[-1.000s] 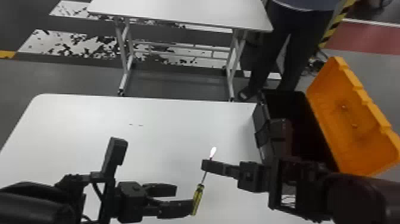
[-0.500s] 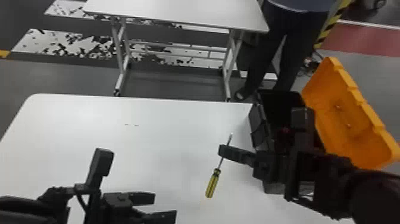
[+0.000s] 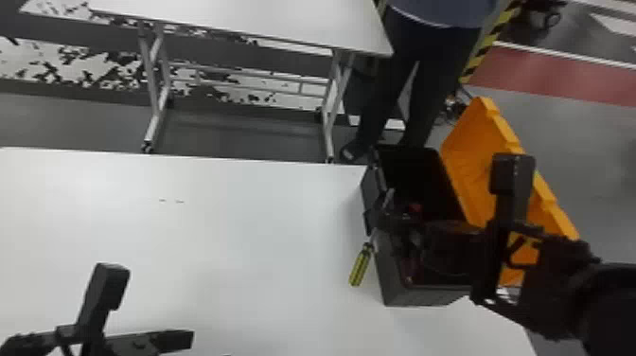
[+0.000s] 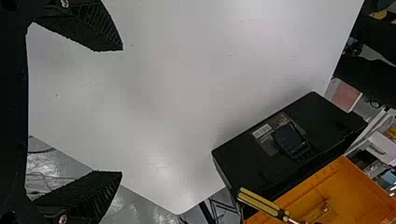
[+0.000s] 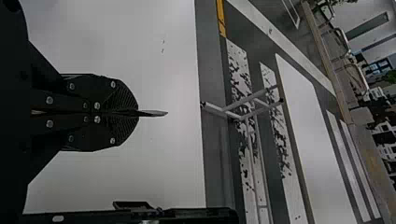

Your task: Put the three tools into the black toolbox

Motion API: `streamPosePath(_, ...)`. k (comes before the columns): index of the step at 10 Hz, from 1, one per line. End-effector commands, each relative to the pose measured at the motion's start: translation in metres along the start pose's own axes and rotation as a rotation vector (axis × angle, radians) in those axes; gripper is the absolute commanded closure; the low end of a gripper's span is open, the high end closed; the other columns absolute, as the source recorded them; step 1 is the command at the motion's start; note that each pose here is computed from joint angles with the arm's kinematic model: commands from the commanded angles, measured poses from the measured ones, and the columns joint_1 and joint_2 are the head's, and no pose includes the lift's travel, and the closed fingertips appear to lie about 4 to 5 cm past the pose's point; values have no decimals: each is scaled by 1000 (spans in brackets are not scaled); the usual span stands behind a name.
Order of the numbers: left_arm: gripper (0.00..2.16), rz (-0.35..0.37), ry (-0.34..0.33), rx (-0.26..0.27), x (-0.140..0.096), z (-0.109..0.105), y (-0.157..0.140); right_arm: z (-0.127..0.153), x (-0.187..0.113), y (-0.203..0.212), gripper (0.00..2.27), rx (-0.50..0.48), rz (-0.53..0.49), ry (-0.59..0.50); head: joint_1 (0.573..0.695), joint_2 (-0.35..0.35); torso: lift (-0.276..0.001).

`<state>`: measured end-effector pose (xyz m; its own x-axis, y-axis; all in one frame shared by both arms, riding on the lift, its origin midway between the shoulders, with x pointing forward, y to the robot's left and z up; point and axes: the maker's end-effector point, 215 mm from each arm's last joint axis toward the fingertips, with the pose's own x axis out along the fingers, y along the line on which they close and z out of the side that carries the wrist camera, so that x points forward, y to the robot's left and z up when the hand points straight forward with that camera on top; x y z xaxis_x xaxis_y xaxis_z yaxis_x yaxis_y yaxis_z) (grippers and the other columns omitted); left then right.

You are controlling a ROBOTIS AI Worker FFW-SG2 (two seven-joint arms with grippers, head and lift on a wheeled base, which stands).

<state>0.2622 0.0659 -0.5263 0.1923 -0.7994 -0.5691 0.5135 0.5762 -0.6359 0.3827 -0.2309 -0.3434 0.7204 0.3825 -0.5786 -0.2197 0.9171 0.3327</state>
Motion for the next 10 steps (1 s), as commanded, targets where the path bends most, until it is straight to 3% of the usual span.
streamPosePath(1, 63, 17, 1, 2, -1, -4, 8, 18, -12, -17, 2243, -27, -41, -48, 695, -289, -51)
streamPosePath(6, 63, 44, 12, -12, -11, -11, 12, 81, -45, -87, 2243, -119, -187, -176, 695, -350, -51)
streamPosePath(8, 63, 48, 6, -2, -11, -6, 7, 90, -51, -112, 2243, -137, -223, -211, 695, -350, -51)
streamPosePath(10, 63, 50, -2, 6, -14, -2, 4, 83, -42, -129, 2243, -170, -229, -221, 695, -350, -51)
